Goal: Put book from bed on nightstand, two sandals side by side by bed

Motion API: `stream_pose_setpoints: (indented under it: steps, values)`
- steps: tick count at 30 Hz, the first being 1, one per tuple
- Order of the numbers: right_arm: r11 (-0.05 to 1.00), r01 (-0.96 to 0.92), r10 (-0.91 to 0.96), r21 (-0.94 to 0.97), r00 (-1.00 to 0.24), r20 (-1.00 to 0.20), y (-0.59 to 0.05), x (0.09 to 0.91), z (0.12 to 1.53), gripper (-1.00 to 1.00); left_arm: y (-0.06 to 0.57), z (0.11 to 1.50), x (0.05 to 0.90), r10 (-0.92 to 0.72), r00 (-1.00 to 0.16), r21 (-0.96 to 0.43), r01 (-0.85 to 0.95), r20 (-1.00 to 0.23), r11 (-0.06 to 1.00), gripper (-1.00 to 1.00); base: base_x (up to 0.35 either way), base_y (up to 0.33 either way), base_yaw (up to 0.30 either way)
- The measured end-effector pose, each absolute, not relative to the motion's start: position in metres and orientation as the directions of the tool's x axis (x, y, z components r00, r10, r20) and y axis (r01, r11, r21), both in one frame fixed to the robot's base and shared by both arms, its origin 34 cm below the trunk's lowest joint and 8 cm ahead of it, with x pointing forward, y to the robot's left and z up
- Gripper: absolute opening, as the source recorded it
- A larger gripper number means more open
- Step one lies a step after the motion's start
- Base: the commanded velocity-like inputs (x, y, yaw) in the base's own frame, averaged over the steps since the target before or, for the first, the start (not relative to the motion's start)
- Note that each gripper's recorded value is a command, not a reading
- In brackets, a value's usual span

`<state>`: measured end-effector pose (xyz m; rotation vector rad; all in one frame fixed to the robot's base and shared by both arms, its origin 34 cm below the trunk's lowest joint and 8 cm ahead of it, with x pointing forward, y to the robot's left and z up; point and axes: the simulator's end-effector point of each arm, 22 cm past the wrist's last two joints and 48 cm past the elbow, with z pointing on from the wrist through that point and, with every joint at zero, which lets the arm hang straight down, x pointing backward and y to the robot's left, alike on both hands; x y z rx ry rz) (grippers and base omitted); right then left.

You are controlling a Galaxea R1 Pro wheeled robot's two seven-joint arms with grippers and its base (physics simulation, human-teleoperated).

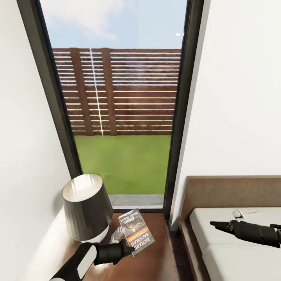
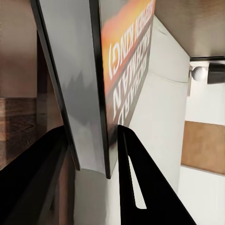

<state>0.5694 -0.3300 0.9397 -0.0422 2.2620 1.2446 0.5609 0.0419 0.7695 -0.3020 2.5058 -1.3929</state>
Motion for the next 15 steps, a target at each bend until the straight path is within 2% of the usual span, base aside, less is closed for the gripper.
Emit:
stream_pose_setpoints:
  steps: [15]
  values:
    - [0.57,-0.282,0.229,0.772,-0.847,-0.479,-0.329,0.571,0.919,1.0,0.042,0.75,0.563,-0.303,-0.945,-0.853,-0.055,-0.123,0.519,-1.0,0.0,0.0,0.0]
